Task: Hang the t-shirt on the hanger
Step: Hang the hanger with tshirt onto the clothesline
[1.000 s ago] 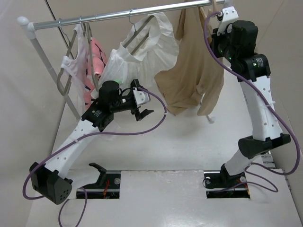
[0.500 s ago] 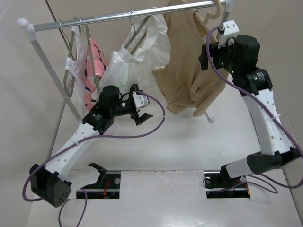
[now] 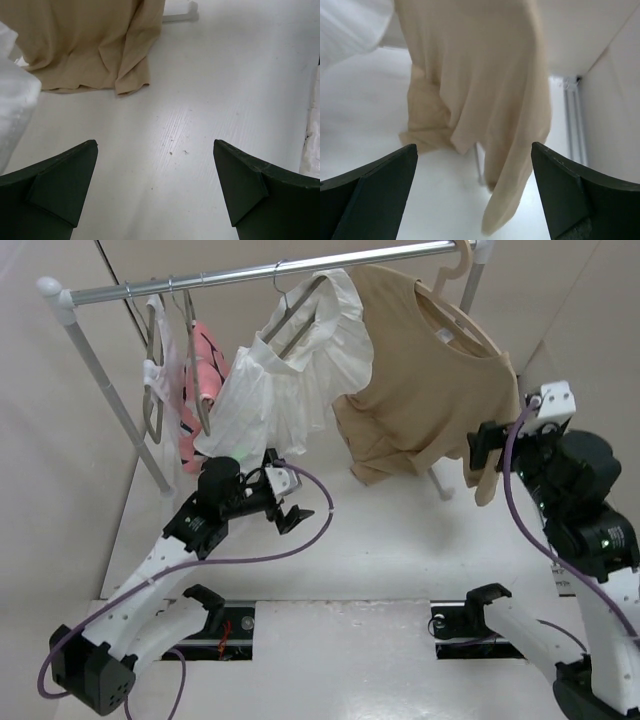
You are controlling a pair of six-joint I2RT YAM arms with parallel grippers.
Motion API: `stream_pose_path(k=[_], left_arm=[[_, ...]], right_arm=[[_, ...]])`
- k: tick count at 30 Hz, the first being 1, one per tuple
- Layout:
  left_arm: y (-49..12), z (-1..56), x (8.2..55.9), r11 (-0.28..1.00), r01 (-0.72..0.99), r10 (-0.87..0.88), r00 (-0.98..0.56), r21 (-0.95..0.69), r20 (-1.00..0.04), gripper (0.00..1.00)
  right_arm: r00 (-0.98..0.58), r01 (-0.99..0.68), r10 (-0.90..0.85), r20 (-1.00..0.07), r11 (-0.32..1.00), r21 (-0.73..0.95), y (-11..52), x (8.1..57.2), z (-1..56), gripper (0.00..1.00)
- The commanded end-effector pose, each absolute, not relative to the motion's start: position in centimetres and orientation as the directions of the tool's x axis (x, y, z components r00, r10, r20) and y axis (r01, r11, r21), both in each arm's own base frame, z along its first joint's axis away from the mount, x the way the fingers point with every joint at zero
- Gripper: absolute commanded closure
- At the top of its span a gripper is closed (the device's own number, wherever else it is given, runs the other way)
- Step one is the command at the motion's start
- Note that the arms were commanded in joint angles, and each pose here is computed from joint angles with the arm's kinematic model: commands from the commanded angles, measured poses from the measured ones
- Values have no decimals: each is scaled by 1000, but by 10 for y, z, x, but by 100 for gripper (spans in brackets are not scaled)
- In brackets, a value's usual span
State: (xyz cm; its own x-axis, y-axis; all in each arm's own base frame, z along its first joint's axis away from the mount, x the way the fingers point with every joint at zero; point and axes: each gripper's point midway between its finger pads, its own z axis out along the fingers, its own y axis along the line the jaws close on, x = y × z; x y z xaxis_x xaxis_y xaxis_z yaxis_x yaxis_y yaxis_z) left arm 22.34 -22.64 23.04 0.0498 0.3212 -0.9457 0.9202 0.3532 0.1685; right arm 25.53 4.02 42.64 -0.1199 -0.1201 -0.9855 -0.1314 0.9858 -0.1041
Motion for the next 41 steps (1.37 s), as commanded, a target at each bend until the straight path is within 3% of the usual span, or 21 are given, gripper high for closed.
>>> stream_pose_path(k=[1,6,11,16,28,41], left_arm=[[-216,225,221,408,886,306,93,219,-947,0],[-180,213,238,591,750,349,93,296,-933,0],[-162,191,242,695,679,337,-16,237,-941,0],[-160,172,233,713,683,311,-104,160,-945,0],[-145,170,239,745,650,255,-71,149,-964,0],[-127,175,247,783,598,238,-33,171,-971,0]], right_arm=[[-300,-64,-14,-954,998,5,33,236,347,0],[-361,32,191,-913,981,192,29,200,257,0],[-375,71,320,-870,946,317,30,170,189,0],[-370,60,354,-859,932,358,33,164,180,0],[-555,96,273,-785,959,266,36,166,145,0],[-500,56,281,-819,954,294,38,162,154,0]])
